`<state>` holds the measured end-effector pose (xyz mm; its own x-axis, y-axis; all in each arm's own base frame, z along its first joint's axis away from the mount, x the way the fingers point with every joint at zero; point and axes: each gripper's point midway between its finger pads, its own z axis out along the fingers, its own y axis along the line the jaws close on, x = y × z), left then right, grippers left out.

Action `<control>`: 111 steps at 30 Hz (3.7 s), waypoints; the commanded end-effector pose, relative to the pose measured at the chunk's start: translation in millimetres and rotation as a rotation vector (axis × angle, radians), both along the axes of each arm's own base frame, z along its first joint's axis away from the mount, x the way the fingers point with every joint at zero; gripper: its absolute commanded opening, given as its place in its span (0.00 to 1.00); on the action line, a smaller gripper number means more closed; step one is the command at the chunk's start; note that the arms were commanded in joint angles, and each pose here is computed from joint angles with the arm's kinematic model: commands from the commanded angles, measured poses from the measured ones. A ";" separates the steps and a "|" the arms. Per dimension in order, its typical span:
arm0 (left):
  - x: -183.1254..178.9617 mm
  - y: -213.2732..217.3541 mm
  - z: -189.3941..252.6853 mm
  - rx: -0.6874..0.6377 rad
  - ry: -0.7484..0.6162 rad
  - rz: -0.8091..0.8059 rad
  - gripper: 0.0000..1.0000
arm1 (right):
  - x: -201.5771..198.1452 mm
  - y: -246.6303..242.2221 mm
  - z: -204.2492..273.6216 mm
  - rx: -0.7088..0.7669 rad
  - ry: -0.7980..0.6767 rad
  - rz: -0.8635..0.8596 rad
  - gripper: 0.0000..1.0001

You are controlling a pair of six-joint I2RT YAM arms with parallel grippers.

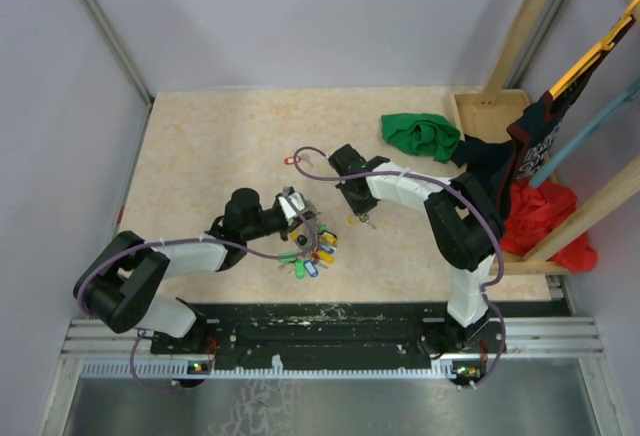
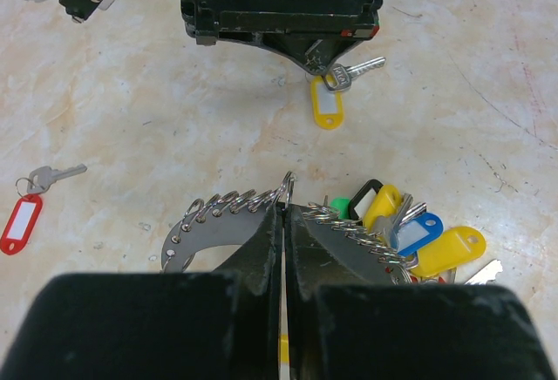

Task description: Put the keys on the keyring

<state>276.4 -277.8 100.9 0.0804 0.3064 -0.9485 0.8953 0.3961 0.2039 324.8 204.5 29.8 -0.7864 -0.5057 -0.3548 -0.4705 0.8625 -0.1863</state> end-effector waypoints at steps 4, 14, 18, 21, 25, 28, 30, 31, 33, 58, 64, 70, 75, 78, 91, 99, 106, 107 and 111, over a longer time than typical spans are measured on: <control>6.5 -2.3 14.8 -0.036 -0.034 0.013 0.00 | 17.7 22.2 29.2 0.122 -0.087 -0.008 0.07; 7.5 -1.9 15.7 -0.041 -0.032 0.021 0.00 | 8.6 28.2 56.2 0.297 -0.143 0.003 0.19; 7.6 -1.7 16.7 -0.045 -0.033 0.025 0.00 | 7.0 18.7 62.2 0.340 -0.197 -0.012 0.23; 7.3 -2.1 17.0 -0.049 -0.031 0.023 0.00 | 5.2 15.1 57.5 0.360 -0.227 -0.027 0.24; 7.4 -2.1 17.0 -0.048 -0.032 0.023 0.00 | 8.4 13.4 55.8 0.392 -0.291 -0.048 0.26; 7.5 -2.2 17.0 -0.049 -0.032 0.024 0.00 | 10.1 11.2 54.5 0.414 -0.341 -0.060 0.26; 7.3 -2.1 16.5 -0.050 -0.029 0.024 0.00 | 10.8 7.8 52.9 0.419 -0.371 -0.072 0.25; 7.1 -2.3 16.6 -0.051 -0.028 0.023 0.00 | 9.6 6.3 50.3 0.420 -0.379 -0.075 0.24; 7.0 -2.4 17.0 -0.053 -0.029 0.023 0.00 | 10.6 6.5 50.8 0.432 -0.402 -0.077 0.22; 6.2 -3.4 16.4 -0.053 -0.025 0.016 0.00 | 5.9 14.2 16.1 0.400 -0.351 -0.078 0.18; 6.3 -3.7 16.3 -0.053 -0.025 0.014 0.00 | 5.1 14.9 13.5 0.396 -0.347 -0.075 0.16; 6.3 -3.6 16.1 -0.053 -0.023 0.015 0.00 | 3.8 14.3 8.5 0.385 -0.334 -0.078 0.14; 6.1 -4.0 16.1 -0.053 -0.022 0.013 0.00 | 3.5 12.8 5.7 0.372 -0.330 -0.082 0.13; 6.2 -4.0 15.9 -0.053 -0.021 0.013 0.00 | 2.6 12.0 2.7 0.364 -0.321 -0.084 0.12; 6.0 -4.5 16.7 -0.055 -0.021 0.011 0.00 | 3.8 10.9 -2.0 0.346 -0.321 -0.077 0.06; 5.1 -4.6 16.8 -0.056 -0.021 0.007 0.00 | 4.6 17.8 8.3 0.388 -0.337 -0.060 0.11; 4.9 -4.4 17.2 -0.056 -0.021 0.008 0.00 | 7.7 19.4 13.5 0.399 -0.352 -0.064 0.11; 4.8 -4.4 18.0 -0.057 -0.023 0.007 0.00 | 8.1 20.7 14.5 0.406 -0.353 -0.061 0.11; 4.5 -4.4 17.8 -0.058 -0.021 0.007 0.00 | 8.4 21.7 14.9 0.410 -0.352 -0.058 0.11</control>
<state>277.6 -277.2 101.3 0.0531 0.2948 -0.9541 0.8910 0.4174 0.1786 323.5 211.6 26.5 -0.6513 -0.2586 -0.7134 -0.3739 0.9274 0.0051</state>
